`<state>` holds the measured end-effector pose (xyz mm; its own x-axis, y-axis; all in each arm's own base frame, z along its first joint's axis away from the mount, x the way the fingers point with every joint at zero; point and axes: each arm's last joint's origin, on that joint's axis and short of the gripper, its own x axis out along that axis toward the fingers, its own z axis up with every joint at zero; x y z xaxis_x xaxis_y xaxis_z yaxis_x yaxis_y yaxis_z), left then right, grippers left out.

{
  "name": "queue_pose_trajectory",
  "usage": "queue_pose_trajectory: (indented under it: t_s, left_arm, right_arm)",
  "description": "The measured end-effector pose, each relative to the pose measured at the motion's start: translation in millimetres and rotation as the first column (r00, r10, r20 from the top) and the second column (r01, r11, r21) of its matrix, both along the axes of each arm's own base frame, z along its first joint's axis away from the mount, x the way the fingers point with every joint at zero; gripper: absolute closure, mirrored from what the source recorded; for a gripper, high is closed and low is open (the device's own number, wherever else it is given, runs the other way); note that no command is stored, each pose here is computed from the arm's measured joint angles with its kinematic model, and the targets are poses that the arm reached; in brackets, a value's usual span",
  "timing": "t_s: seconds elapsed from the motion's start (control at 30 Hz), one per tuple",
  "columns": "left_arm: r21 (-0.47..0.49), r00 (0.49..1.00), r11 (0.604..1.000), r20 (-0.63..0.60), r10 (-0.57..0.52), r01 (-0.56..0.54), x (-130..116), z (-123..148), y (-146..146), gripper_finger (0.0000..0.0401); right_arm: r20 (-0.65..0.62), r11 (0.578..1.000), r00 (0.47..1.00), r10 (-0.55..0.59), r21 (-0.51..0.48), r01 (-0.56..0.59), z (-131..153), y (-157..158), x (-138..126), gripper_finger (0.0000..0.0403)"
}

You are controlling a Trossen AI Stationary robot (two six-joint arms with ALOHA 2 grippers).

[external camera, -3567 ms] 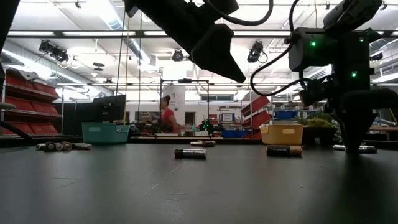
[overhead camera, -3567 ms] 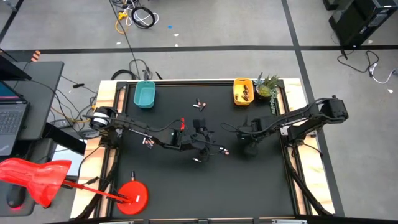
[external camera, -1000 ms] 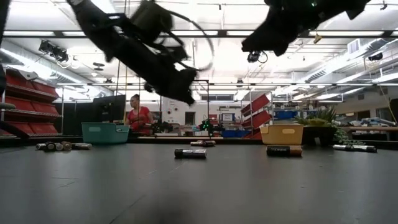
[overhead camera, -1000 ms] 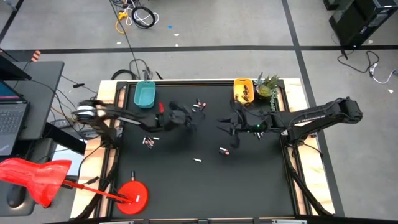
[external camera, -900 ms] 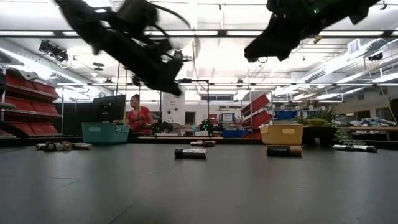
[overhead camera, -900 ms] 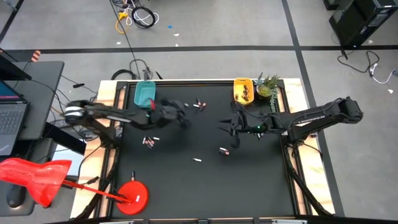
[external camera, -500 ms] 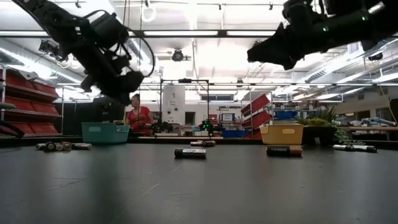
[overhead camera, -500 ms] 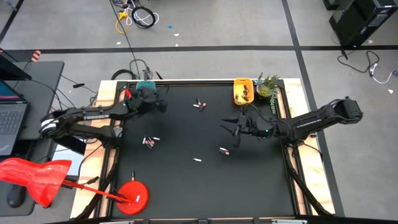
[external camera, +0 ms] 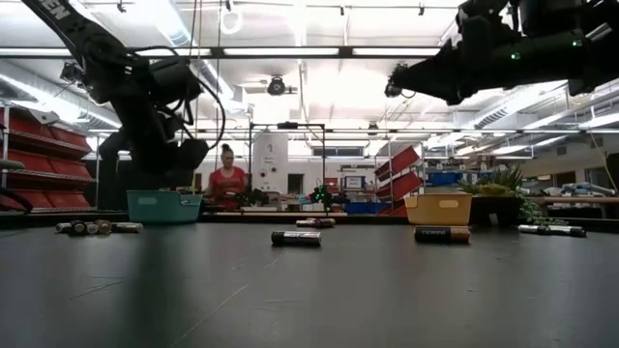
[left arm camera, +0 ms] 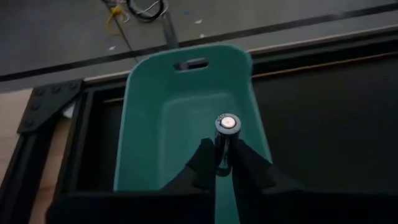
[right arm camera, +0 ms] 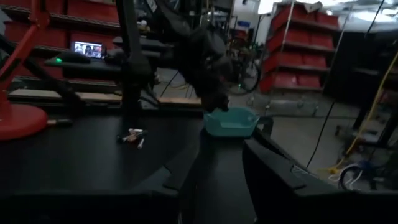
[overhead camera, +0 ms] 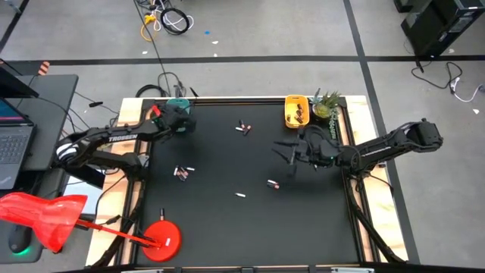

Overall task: Sort batteries
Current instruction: Put the silver battery into the blue bin

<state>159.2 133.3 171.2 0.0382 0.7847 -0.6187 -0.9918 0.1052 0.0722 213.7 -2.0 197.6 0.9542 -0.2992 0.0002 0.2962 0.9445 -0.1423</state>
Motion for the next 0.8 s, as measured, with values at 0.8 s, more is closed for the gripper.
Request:
queue_pose_trajectory:
  t_s: [0.8]
  left_arm:
    - [0.4,0.856,0.759,-0.18,-0.485,0.514,65,39,-70,0.0268]
  right_arm:
    - [0.01,0.999,0.999,-0.033,-0.028,0.033,2,-27,-1,0.0283]
